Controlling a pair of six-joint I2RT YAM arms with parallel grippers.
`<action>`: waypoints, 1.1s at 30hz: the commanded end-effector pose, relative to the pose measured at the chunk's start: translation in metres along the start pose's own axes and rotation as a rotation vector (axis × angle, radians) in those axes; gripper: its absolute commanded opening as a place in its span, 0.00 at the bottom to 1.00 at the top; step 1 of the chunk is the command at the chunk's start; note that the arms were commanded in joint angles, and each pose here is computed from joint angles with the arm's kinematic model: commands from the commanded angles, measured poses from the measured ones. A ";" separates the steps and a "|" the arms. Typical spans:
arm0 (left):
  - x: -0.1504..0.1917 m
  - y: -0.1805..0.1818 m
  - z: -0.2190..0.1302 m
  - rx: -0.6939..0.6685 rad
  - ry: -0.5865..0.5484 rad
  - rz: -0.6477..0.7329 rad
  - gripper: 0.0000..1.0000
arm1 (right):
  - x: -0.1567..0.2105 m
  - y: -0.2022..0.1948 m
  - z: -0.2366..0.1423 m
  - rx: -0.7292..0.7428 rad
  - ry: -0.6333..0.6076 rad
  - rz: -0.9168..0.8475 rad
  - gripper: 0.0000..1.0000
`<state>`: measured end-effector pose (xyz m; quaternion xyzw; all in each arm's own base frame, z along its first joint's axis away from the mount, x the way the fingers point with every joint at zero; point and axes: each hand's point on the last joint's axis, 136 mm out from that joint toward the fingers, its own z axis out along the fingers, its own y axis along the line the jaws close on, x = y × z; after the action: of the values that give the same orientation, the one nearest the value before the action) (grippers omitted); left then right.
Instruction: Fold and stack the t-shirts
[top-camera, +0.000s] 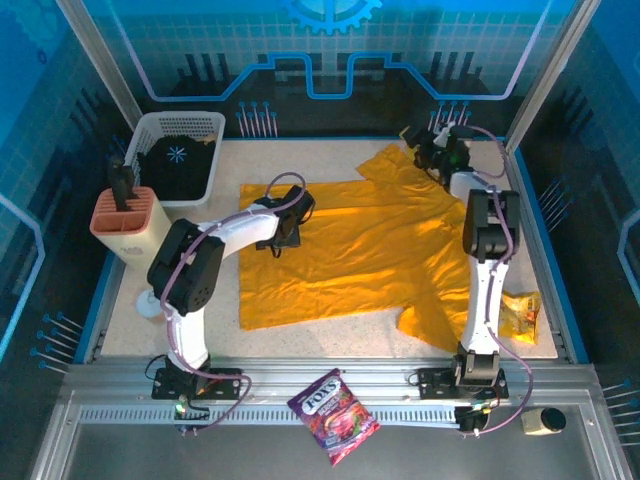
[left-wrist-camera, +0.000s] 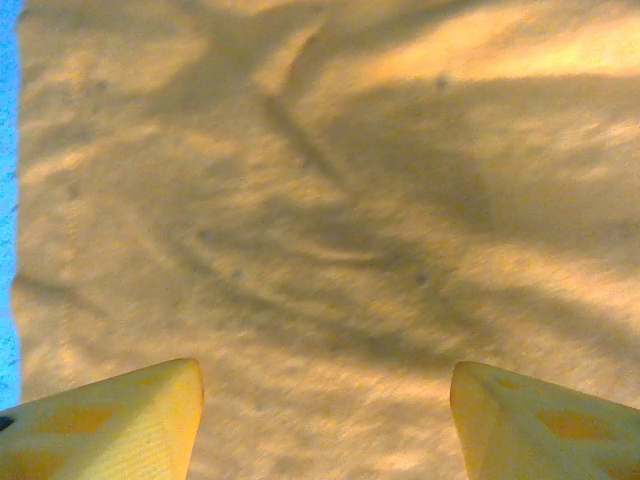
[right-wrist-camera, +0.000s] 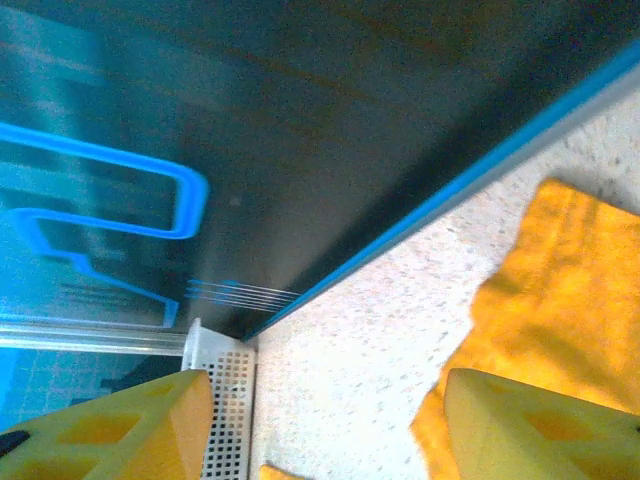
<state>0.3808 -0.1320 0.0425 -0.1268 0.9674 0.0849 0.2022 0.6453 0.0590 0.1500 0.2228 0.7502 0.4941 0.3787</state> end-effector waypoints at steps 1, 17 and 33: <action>-0.007 0.023 -0.011 -0.026 -0.027 -0.072 0.69 | -0.022 0.054 -0.067 0.049 -0.051 -0.203 0.64; -0.021 0.029 0.067 0.020 0.169 -0.169 0.67 | 0.072 -0.082 -0.182 0.752 0.254 -0.172 0.15; -0.016 0.038 0.065 -0.041 0.238 -0.233 0.63 | 0.114 -0.172 -0.249 1.088 0.298 0.004 0.07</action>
<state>0.4484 -0.0900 0.0146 -0.2383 0.9571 0.0426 0.1595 0.4032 -0.0535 0.0249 0.2754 0.9488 0.0933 0.1232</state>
